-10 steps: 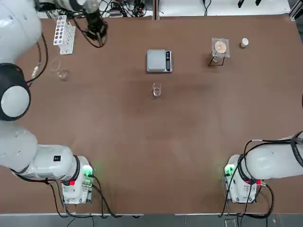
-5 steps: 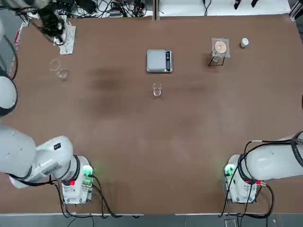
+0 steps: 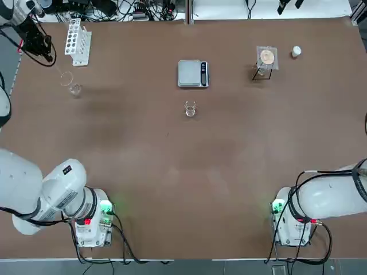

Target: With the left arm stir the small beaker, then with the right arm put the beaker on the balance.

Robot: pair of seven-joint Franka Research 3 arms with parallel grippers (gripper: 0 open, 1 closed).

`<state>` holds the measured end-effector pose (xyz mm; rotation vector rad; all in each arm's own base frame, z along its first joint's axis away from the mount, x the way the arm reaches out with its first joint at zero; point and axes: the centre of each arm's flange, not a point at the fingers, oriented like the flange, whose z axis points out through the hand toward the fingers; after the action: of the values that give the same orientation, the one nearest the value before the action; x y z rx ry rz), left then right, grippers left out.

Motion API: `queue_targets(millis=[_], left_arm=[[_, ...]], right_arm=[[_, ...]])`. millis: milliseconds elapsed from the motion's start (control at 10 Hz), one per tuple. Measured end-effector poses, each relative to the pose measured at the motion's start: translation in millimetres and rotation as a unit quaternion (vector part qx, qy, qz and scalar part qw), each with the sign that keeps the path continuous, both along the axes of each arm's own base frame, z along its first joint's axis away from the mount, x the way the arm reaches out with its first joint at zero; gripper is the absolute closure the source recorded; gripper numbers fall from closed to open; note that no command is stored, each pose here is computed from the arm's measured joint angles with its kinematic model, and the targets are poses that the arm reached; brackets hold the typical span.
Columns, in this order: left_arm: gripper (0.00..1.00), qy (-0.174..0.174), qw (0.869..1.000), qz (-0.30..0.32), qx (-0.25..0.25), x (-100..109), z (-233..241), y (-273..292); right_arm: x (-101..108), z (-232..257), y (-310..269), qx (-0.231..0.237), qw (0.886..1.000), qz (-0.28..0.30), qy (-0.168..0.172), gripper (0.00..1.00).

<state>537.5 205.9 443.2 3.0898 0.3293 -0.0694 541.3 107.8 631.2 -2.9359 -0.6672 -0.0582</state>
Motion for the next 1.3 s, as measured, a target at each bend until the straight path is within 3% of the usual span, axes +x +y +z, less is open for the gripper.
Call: queue_targets(millis=[300, 500, 700, 1000, 1300], left_arm=[[0.93, -0.013, 1.000, -0.009, -0.011, 1, -32, 41], [0.93, -0.015, 1.000, -0.011, -0.015, 7, -42, 40], [0.93, -0.021, 1.000, -0.011, -0.019, 12, -59, 43], [0.93, -0.014, 0.999, -0.013, -0.032, 17, -93, 47], [0.93, -0.014, 0.999, -0.020, -0.041, 14, -120, 65]], right_arm=[[14, -38, 42, 0.039, 0.994, 0.100, -0.030, 0.00], [26, -79, 79, 0.058, 0.988, 0.133, -0.050, 0.00], [23, -106, 115, 0.095, 0.981, 0.152, -0.069, 0.00], [14, -150, 134, 0.161, 0.962, 0.196, -0.104, 0.00], [1, -193, 144, 0.200, 0.930, 0.247, -0.185, 0.00]])
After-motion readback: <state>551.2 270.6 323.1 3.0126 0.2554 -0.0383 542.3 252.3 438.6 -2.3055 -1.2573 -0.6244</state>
